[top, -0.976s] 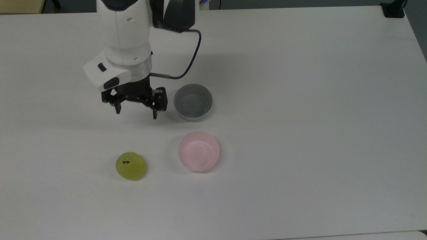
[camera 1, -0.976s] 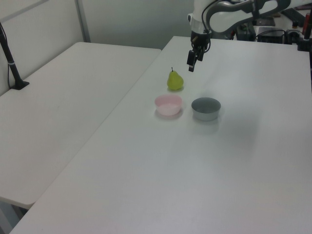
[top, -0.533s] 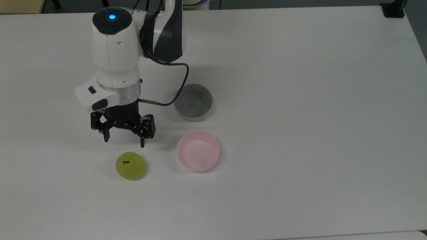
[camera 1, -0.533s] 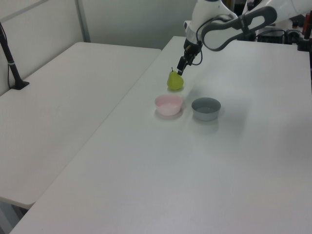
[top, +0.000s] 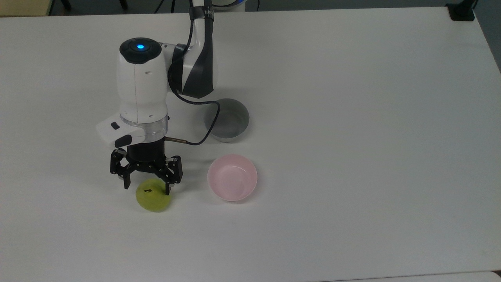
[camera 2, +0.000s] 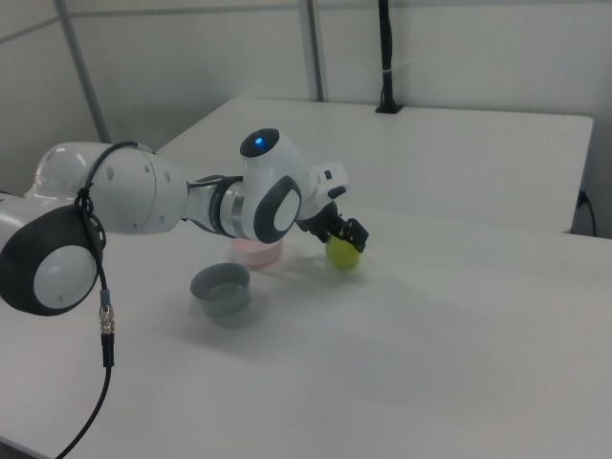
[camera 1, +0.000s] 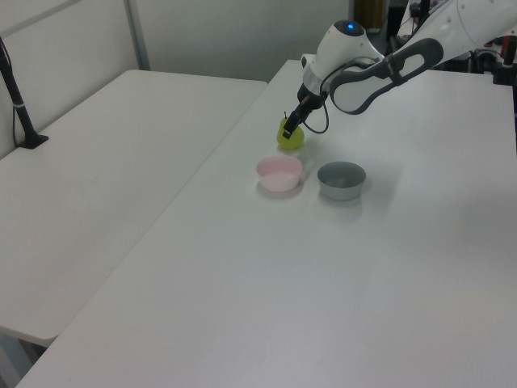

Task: Place the pear in the bowl
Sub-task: 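Close the gripper around the green pear, then lift the pear and carry it over the pink bowl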

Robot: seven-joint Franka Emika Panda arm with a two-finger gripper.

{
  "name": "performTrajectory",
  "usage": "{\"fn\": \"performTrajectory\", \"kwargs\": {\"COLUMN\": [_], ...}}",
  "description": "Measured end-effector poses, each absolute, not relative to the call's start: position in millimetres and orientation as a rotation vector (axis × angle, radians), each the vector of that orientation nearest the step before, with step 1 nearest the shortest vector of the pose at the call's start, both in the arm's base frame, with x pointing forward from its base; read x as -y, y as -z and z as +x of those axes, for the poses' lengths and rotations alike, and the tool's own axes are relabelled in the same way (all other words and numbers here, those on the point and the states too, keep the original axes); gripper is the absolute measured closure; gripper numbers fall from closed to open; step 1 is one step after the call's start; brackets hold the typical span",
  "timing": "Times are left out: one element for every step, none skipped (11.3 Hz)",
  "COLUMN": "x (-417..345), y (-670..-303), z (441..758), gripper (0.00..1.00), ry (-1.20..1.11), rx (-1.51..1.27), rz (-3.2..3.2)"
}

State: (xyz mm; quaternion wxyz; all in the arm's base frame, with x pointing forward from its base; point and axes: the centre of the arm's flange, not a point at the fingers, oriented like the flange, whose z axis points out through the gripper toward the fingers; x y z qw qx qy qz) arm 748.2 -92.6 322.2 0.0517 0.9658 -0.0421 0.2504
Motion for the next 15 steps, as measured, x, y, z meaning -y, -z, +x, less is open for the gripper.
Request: {"fn": "performTrajectory", "kwargs": {"x": [92,92,92,92,92,93,93,93,93,93,92,88,81,67,49], "y": [-317,-313,-312,-313,-314,-317,-324,-334,-349,-367,-382,-392,-396,-397,-396], "z": [749,750,750,750,751,751,752,752,751,747,739,729,718,707,698], "gripper": [0.05,0.07,0.13,0.21,0.21,0.21,0.21,0.21,0.21,0.21,0.21,0.21,0.21,0.21,0.21], "ry": [-0.775,-0.783,-0.786,-0.791,-0.794,-0.802,-0.815,-0.836,-0.862,-0.887,-0.901,-0.900,-0.885,-0.865,-0.851], "rx": [0.126,0.124,0.124,0.124,0.124,0.124,0.125,0.126,0.127,0.128,0.129,0.126,0.114,0.090,0.067], "rz": [2.936,2.934,2.933,2.932,2.931,2.928,2.924,2.917,2.908,2.900,2.896,2.899,2.910,2.925,2.942]}}
